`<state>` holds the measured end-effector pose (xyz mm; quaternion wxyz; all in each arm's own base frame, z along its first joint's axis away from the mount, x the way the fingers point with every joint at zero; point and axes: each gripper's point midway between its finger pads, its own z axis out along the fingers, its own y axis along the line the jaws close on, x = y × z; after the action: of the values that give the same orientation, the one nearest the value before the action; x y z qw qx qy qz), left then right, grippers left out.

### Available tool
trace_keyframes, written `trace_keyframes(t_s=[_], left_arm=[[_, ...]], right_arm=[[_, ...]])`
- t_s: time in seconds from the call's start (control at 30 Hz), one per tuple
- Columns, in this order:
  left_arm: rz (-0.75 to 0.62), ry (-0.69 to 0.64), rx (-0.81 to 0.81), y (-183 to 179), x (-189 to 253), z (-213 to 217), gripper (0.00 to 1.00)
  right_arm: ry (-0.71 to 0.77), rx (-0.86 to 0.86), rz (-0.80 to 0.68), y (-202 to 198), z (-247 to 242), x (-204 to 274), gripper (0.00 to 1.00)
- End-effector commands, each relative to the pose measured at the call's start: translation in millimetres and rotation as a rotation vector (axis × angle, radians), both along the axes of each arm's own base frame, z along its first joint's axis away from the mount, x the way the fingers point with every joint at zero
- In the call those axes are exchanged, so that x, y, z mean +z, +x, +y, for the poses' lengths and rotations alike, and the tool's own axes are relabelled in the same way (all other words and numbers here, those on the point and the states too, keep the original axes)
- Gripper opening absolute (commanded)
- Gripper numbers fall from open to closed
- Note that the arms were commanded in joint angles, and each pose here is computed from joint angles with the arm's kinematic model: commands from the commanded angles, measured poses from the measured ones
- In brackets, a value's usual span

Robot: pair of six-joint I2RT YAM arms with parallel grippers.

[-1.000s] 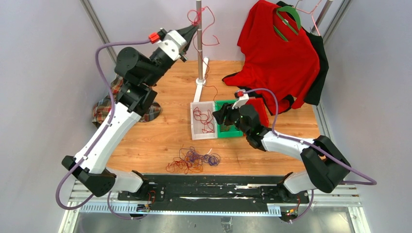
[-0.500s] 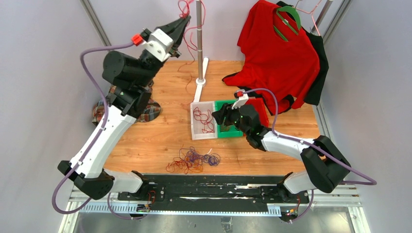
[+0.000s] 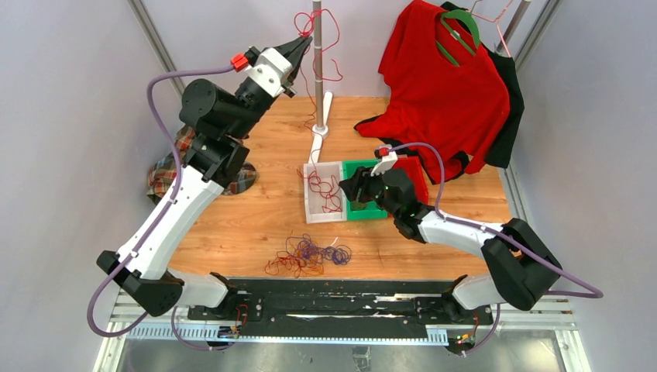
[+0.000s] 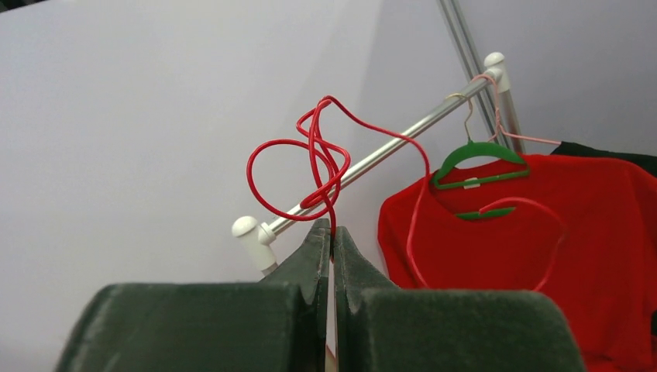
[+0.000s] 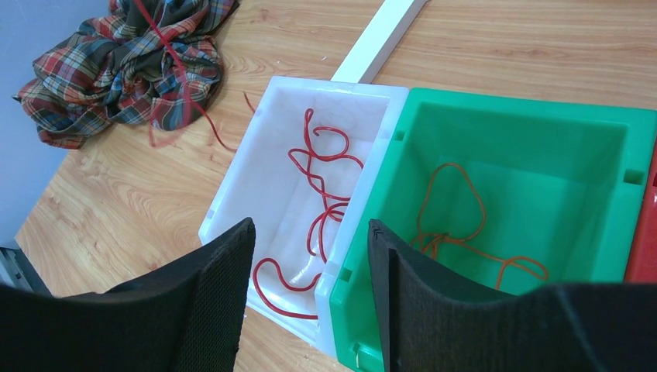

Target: Untangle the cables

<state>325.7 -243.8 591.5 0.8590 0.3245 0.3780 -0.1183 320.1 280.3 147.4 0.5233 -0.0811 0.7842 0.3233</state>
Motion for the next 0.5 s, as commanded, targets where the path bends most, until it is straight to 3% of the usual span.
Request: trace_keyframes(t_s=[0.0,0.47], left_arm=[[-0.103,-0.054,-0.004,-25.6,39.6,13.5,0.0],[-0.197,-0.082,-0.01,-39.3,73.4,19.0,0.0]], right_arm=[[0.009,-0.015,-0.015,1.8,-6.6,6.9,0.56],[0.003,-0.012,-0.002,1.5,-5.9,2.0,0.55]])
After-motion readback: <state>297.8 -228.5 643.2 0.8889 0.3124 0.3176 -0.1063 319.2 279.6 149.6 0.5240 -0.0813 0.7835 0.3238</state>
